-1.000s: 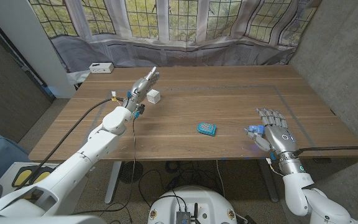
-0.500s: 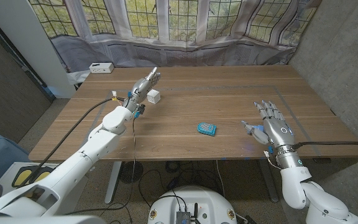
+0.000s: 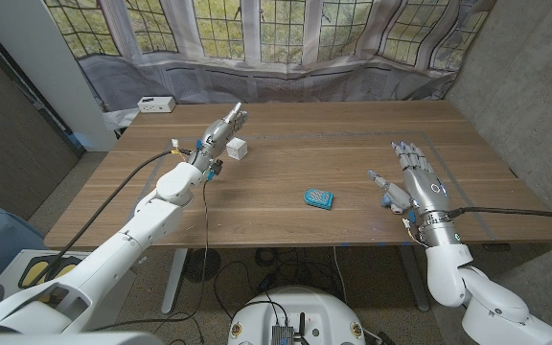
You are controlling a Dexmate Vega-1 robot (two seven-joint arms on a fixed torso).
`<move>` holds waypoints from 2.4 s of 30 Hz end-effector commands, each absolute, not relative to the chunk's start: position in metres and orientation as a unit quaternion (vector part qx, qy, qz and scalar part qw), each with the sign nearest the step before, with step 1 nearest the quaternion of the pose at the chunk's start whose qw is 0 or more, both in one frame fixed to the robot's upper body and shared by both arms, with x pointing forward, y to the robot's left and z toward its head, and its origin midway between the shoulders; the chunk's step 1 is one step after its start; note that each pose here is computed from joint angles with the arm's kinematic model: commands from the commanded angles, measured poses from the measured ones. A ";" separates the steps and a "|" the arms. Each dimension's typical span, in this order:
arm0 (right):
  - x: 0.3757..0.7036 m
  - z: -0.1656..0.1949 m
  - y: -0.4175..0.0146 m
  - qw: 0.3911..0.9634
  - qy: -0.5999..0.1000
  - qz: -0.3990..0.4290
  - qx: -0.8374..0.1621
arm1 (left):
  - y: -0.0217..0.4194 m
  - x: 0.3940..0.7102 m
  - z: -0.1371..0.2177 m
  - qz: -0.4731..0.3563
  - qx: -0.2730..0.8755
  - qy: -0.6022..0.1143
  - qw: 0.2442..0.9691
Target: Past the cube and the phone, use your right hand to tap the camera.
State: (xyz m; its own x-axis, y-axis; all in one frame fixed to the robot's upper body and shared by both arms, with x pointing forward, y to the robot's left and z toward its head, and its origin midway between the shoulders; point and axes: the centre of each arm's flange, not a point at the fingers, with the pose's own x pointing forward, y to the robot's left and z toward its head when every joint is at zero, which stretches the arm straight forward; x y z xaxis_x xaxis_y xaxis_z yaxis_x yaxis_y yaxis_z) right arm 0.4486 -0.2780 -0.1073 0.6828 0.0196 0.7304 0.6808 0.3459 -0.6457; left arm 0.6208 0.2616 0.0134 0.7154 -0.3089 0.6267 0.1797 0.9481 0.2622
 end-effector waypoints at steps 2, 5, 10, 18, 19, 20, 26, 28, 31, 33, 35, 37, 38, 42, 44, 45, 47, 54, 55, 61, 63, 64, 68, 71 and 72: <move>0.460 -0.087 -0.271 0.775 -0.371 -0.211 -0.466 | 0.262 0.617 0.019 -0.136 0.093 -0.364 0.917; 0.464 -0.085 -0.269 0.778 -0.378 -0.208 -0.457 | 0.262 0.617 0.021 -0.136 0.094 -0.366 0.916; 0.470 -0.079 -0.267 0.782 -0.392 -0.199 -0.442 | 0.262 0.618 0.021 -0.135 0.092 -0.366 0.916; 0.476 -0.067 -0.267 0.791 -0.411 -0.184 -0.414 | 0.259 0.619 0.021 -0.135 0.091 -0.369 0.915; 0.477 -0.067 -0.267 0.792 -0.414 -0.184 -0.410 | 0.259 0.619 0.022 -0.136 0.091 -0.369 0.915; 0.478 -0.066 -0.267 0.793 -0.415 -0.182 -0.407 | 0.258 0.619 0.022 -0.136 0.090 -0.370 0.915; 0.486 -0.057 -0.267 0.801 -0.424 -0.166 -0.389 | 0.256 0.619 0.023 -0.137 0.092 -0.371 0.914; 0.490 -0.053 -0.266 0.802 -0.428 -0.160 -0.385 | 0.255 0.618 0.023 -0.136 0.092 -0.371 0.914; 0.496 -0.049 -0.266 0.805 -0.432 -0.151 -0.378 | 0.255 0.618 0.023 -0.135 0.092 -0.371 0.914; 0.501 -0.045 -0.266 0.808 -0.434 -0.145 -0.372 | 0.255 0.617 0.022 -0.133 0.091 -0.370 0.915; 0.506 -0.042 -0.265 0.813 -0.438 -0.136 -0.359 | 0.256 0.616 0.021 -0.131 0.091 -0.371 0.915; 0.511 -0.039 -0.265 0.818 -0.440 -0.129 -0.347 | 0.256 0.615 0.021 -0.129 0.090 -0.371 0.915; 0.513 -0.038 -0.264 0.821 -0.441 -0.124 -0.341 | 0.256 0.615 0.020 -0.129 0.089 -0.371 0.915; 0.522 -0.032 -0.263 0.831 -0.444 -0.109 -0.318 | 0.257 0.614 0.020 -0.127 0.089 -0.371 0.915; 0.527 -0.028 -0.262 0.835 -0.447 -0.101 -0.306 | 0.257 0.614 0.020 -0.128 0.089 -0.371 0.916; 0.527 -0.028 -0.262 0.834 -0.447 -0.101 -0.306 | 0.257 0.614 0.020 -0.128 0.089 -0.371 0.916; 0.531 -0.024 -0.261 0.839 -0.449 -0.093 -0.294 | 0.257 0.613 0.020 -0.130 0.089 -0.370 0.916; 0.538 -0.019 -0.255 0.847 -0.451 -0.077 -0.273 | 0.260 0.612 0.019 -0.130 0.085 -0.370 0.916; 0.538 -0.018 -0.254 0.848 -0.451 -0.074 -0.268 | 0.261 0.611 0.019 -0.130 0.084 -0.371 0.916; 0.542 -0.011 -0.249 0.856 -0.456 -0.059 -0.236 | 0.264 0.609 0.021 -0.133 0.060 -0.378 0.914; 0.545 -0.008 -0.248 0.859 -0.456 -0.049 -0.228 | 0.263 0.608 0.022 -0.133 0.057 -0.378 0.914; 0.547 -0.007 -0.247 0.861 -0.455 -0.044 -0.223 | 0.262 0.607 0.023 -0.133 0.056 -0.377 0.915; 0.557 -0.001 -0.247 0.870 -0.452 -0.018 -0.197 | 0.258 0.605 0.023 -0.133 0.059 -0.375 0.916; 0.566 0.002 -0.249 0.876 -0.453 0.010 -0.167 | 0.256 0.604 0.020 -0.129 0.066 -0.374 0.916; 0.568 0.003 -0.249 0.877 -0.453 0.017 -0.156 | 0.255 0.603 0.019 -0.127 0.066 -0.373 0.917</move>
